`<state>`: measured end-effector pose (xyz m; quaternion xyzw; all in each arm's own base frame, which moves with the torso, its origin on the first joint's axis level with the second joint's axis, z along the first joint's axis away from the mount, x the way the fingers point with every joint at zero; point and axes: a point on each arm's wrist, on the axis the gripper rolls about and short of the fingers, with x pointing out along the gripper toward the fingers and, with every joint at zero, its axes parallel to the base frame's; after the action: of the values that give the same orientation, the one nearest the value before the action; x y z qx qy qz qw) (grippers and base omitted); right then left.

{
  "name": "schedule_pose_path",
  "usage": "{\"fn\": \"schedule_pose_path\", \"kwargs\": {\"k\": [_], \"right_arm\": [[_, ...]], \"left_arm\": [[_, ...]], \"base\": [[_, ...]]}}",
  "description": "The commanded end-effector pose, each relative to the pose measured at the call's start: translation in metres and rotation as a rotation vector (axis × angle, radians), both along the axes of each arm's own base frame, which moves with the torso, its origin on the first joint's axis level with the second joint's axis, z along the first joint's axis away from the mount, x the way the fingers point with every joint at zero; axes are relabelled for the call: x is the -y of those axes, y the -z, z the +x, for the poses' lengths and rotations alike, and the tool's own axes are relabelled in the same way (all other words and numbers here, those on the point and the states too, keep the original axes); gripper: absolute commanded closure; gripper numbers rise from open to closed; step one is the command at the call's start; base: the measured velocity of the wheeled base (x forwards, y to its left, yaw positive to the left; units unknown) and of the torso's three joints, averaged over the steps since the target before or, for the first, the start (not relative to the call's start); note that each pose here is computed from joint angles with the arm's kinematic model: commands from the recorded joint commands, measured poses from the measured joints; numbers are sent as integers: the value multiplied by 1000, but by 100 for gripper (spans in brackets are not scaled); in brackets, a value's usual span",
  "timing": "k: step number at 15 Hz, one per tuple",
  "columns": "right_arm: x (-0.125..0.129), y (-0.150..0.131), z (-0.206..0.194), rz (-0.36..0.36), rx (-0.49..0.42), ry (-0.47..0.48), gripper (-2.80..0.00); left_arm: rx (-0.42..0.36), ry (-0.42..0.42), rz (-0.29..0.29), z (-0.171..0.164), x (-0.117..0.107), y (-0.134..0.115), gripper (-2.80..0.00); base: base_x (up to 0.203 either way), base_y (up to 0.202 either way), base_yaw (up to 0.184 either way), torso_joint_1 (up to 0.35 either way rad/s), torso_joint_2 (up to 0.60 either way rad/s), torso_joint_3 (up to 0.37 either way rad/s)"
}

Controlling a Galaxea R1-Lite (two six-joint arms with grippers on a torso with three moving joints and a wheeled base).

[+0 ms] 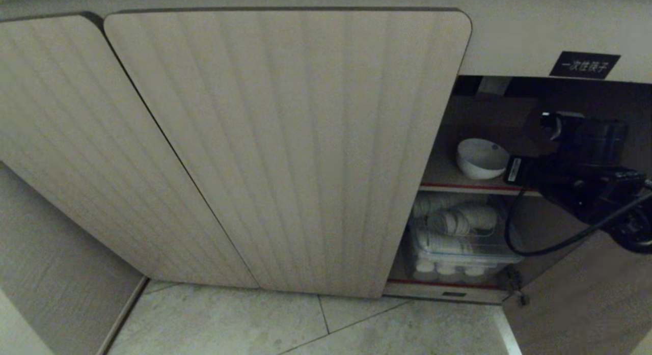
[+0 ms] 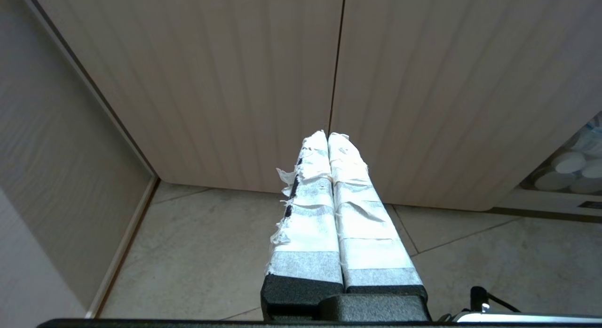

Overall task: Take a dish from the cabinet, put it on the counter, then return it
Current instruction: Close the cabinet door

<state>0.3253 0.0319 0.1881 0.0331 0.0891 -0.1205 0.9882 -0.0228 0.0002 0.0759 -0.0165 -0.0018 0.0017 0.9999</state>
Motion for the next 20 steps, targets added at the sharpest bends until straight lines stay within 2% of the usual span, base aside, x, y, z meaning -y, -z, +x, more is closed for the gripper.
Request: {"fn": "schedule_pose_path", "kwargs": {"k": [1,11,20], "right_arm": [[0,-6,-10,-5,17,-3,0],[5,-1,-50,-11,-6,-7,0],[9,1,-88,-2,-18,-86,0]], "left_arm": [[2,0,-1,0,0,0,0],[1,0,-1,0,0,0,0],[1,0,-1,0,0,0,0]], "base": [[0,0,0,0,0,0],[0,0,0,0,0,0],[0,0,0,0,0,0]]}}
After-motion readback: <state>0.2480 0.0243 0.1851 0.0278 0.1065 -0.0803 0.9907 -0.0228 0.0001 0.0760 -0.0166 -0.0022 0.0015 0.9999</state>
